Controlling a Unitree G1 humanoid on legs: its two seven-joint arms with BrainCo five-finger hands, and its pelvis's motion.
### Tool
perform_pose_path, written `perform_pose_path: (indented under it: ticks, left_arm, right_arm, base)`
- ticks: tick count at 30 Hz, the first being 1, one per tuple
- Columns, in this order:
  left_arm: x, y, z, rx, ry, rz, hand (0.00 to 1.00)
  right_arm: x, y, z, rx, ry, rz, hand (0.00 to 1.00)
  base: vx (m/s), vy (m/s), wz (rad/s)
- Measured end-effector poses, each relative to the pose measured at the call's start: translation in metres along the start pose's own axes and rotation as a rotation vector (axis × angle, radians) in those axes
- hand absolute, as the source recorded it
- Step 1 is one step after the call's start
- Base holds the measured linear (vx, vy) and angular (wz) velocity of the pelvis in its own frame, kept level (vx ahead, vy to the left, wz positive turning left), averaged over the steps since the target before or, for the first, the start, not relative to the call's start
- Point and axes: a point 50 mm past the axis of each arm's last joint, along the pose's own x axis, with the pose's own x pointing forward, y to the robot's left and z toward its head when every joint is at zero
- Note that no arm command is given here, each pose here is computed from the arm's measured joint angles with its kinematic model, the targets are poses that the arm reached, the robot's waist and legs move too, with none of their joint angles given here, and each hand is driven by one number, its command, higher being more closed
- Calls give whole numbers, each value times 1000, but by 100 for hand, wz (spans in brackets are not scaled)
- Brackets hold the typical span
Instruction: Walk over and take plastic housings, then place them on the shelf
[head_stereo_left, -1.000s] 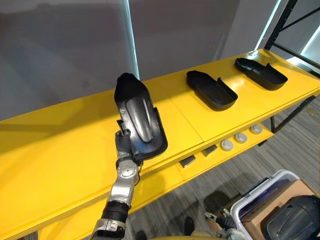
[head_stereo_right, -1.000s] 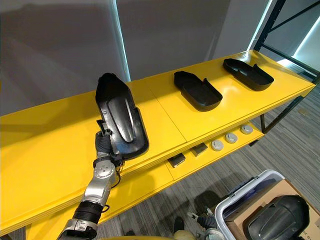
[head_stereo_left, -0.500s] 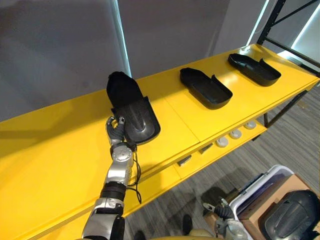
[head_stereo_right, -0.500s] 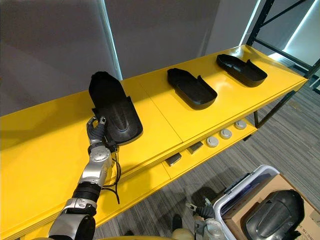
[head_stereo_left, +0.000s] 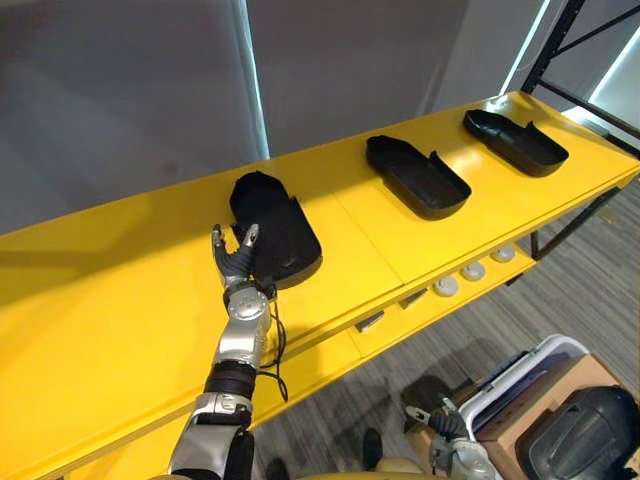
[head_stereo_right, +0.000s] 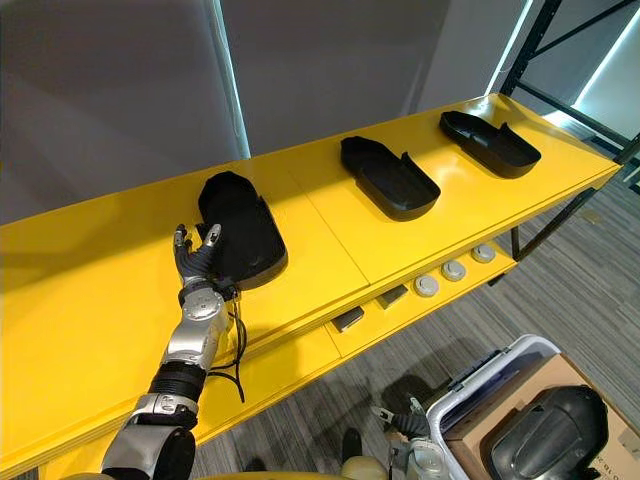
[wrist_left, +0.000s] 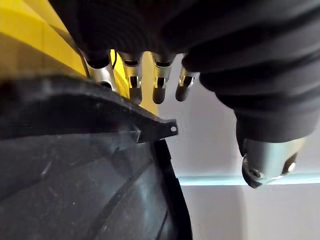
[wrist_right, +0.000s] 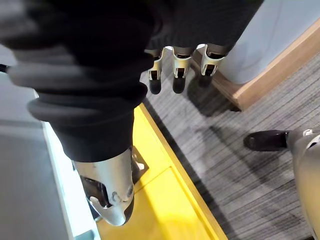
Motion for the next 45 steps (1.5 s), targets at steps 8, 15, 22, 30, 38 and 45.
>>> perform_pose_path:
  ticks: [8, 15, 22, 30, 38, 45]
  left_arm:
    - [-27, 4, 18, 36, -165, -62, 0]
    - [-67, 5, 28, 169, -363, -251, 100]
    - [-102, -3, -2, 327, -345, -509, 100]
    - [-107, -17, -25, 441, -302, -622, 100]
    - [-95, -32, -25, 519, -323, -644, 100]
    - [-84, -40, -25, 548, -323, -642, 100]
  right_arm:
    - [-2, -1, -5, 0, 13, -2, 0]
    - [-6, 3, -18, -22, 52, 21, 0]
    - [-9, 3, -25, -22, 66, 44, 0]
    - [-8, 11, -23, -47, 58, 85, 0]
    - [-7, 11, -20, -48, 51, 84, 0]
    - [-7, 8, -20, -41, 50, 72, 0]
  base:
    - [-18, -12, 8]
    - [-49, -17, 5]
    - [-3, -5, 3]
    - [1, -1, -1]
    - [-16, -18, -10]
    - [-44, -21, -7]
